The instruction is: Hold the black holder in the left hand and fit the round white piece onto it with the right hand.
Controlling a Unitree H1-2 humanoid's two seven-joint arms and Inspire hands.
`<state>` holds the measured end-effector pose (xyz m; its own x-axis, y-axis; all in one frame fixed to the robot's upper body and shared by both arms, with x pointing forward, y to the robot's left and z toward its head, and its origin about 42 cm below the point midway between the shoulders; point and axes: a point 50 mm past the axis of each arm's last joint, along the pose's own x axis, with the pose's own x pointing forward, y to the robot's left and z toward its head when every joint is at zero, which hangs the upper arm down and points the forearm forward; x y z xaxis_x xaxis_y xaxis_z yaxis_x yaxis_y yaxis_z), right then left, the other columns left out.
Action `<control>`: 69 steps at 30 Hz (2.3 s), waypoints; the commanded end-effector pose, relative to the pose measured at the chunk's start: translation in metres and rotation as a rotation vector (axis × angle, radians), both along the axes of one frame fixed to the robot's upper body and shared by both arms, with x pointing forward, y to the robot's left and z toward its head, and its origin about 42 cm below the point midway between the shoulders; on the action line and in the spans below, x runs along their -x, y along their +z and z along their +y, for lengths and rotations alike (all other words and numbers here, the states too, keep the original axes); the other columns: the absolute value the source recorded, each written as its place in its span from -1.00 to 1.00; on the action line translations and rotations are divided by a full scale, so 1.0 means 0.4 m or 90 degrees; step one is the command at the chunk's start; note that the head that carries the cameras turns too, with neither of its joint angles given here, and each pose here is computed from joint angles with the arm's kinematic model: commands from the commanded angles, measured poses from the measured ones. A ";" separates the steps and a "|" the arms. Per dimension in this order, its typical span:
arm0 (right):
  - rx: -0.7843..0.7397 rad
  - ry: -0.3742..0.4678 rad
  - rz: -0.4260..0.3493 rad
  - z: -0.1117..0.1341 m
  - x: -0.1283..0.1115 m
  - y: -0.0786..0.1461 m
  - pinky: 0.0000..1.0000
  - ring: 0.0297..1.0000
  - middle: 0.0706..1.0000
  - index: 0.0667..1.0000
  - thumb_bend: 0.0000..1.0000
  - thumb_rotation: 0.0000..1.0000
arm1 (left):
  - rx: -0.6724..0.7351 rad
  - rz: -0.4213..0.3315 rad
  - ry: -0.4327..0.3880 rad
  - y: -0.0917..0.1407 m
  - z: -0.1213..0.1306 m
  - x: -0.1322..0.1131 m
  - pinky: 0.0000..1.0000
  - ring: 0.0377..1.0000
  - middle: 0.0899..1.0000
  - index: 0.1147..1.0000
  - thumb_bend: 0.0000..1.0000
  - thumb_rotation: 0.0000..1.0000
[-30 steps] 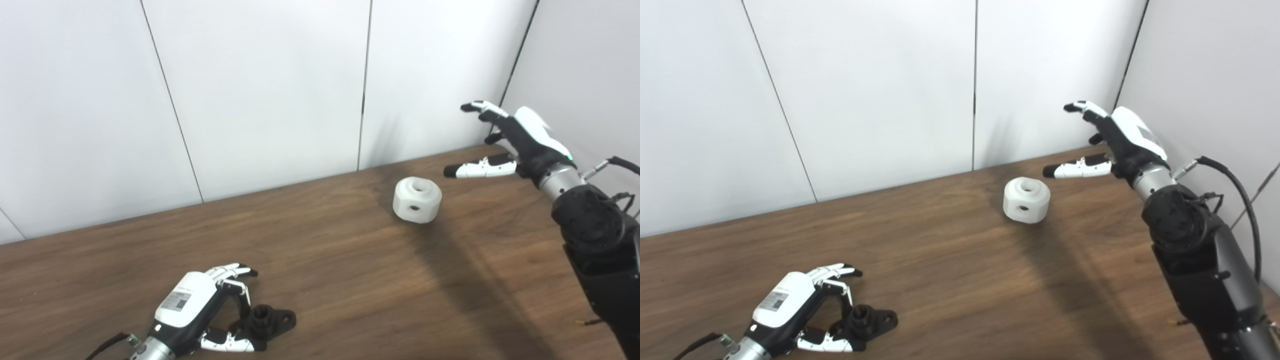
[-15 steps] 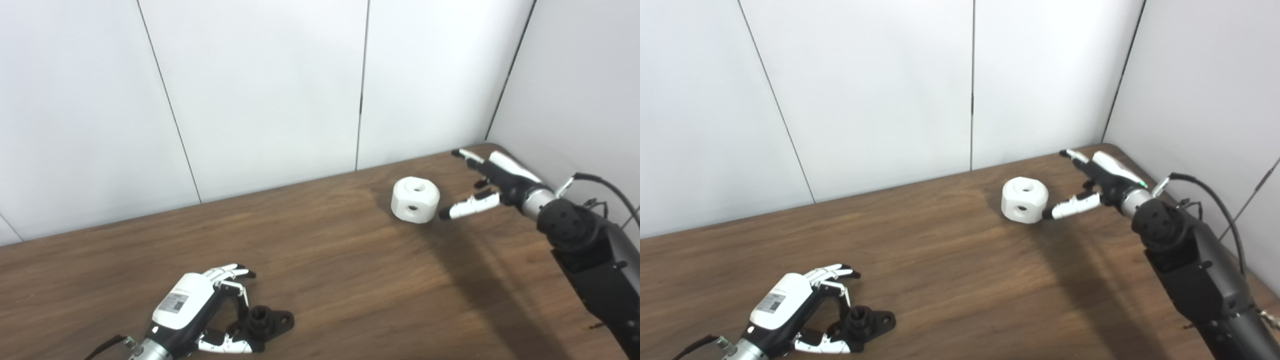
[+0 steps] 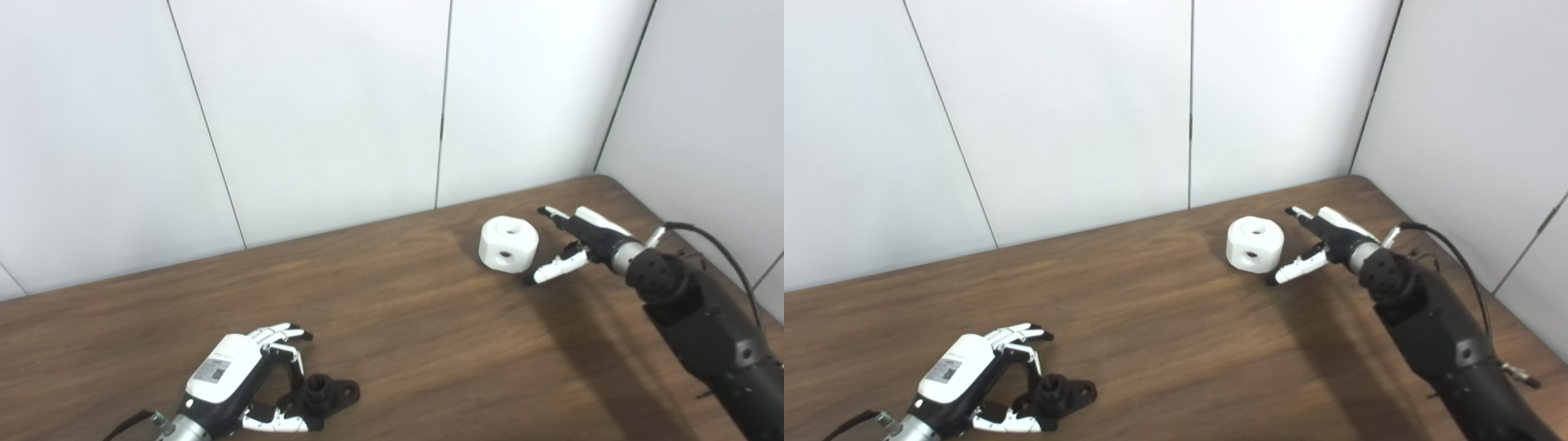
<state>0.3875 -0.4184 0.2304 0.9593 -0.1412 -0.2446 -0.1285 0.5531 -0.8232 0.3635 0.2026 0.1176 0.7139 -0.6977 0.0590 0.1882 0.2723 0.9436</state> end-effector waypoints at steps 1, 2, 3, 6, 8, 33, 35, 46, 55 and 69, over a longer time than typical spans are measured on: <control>0.017 0.011 -0.066 0.005 -0.027 0.058 0.63 0.95 1.00 0.98 1.00 -0.27 | -0.141 0.089 0.036 -0.105 0.086 0.049 0.60 0.70 0.59 -0.16 0.05 -0.90; 0.018 0.010 -0.072 0.009 -0.030 0.051 0.63 0.95 1.00 0.95 1.00 -0.26 | -0.137 0.086 0.034 -0.106 0.087 0.049 0.59 0.69 0.58 -0.16 0.05 -0.90; 0.019 0.008 -0.076 0.012 -0.031 0.047 0.63 0.95 1.00 0.93 1.00 -0.24 | -0.135 0.084 0.033 -0.107 0.088 0.050 0.57 0.68 0.57 -0.16 0.05 -0.90; 0.020 -0.006 -0.093 0.027 -0.041 0.026 0.61 0.95 1.00 0.85 1.00 -0.20 | -0.133 0.093 0.036 -0.105 0.087 0.051 0.58 0.69 0.58 -0.16 0.05 -0.90; 0.023 -0.011 -0.094 0.040 -0.049 0.012 0.55 0.93 1.00 0.82 1.00 -0.16 | -0.137 0.095 0.037 -0.105 0.084 0.051 0.59 0.71 0.59 -0.16 0.05 -0.90; -0.017 -0.007 -0.087 0.124 -0.074 -0.062 0.48 0.86 0.93 0.58 0.89 -0.30 | -0.137 0.104 0.037 -0.102 0.084 0.054 0.61 0.73 0.61 -0.16 0.05 -0.90; -0.015 -0.004 -0.087 0.128 -0.075 -0.064 0.45 0.83 0.92 0.54 0.89 -0.31 | -0.138 0.103 0.036 -0.100 0.083 0.055 0.61 0.73 0.61 -0.16 0.05 -0.90; 0.005 0.003 -0.090 0.156 -0.087 -0.088 0.50 0.75 0.80 0.23 0.74 -0.45 | -0.134 0.097 0.036 -0.104 0.083 0.050 0.61 0.72 0.60 -0.16 0.05 -0.90; -0.020 -0.076 -0.212 0.219 -0.094 -0.149 0.34 0.52 0.47 -0.11 0.05 -0.73 | -0.134 0.104 0.040 -0.106 0.083 0.057 0.62 0.73 0.61 -0.16 0.05 -0.90; -0.012 -0.019 -0.272 0.298 -0.083 -0.148 0.22 0.46 0.40 -0.11 0.04 -0.73 | -0.133 0.100 0.043 -0.109 0.071 0.056 0.62 0.73 0.61 -0.16 0.05 -0.90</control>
<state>0.4174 -0.3205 0.1620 0.9536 -0.2654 0.1419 0.2692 0.5413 -0.7966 0.3588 0.2055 0.1184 0.7260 -0.6855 0.0550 0.1863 0.2730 0.9438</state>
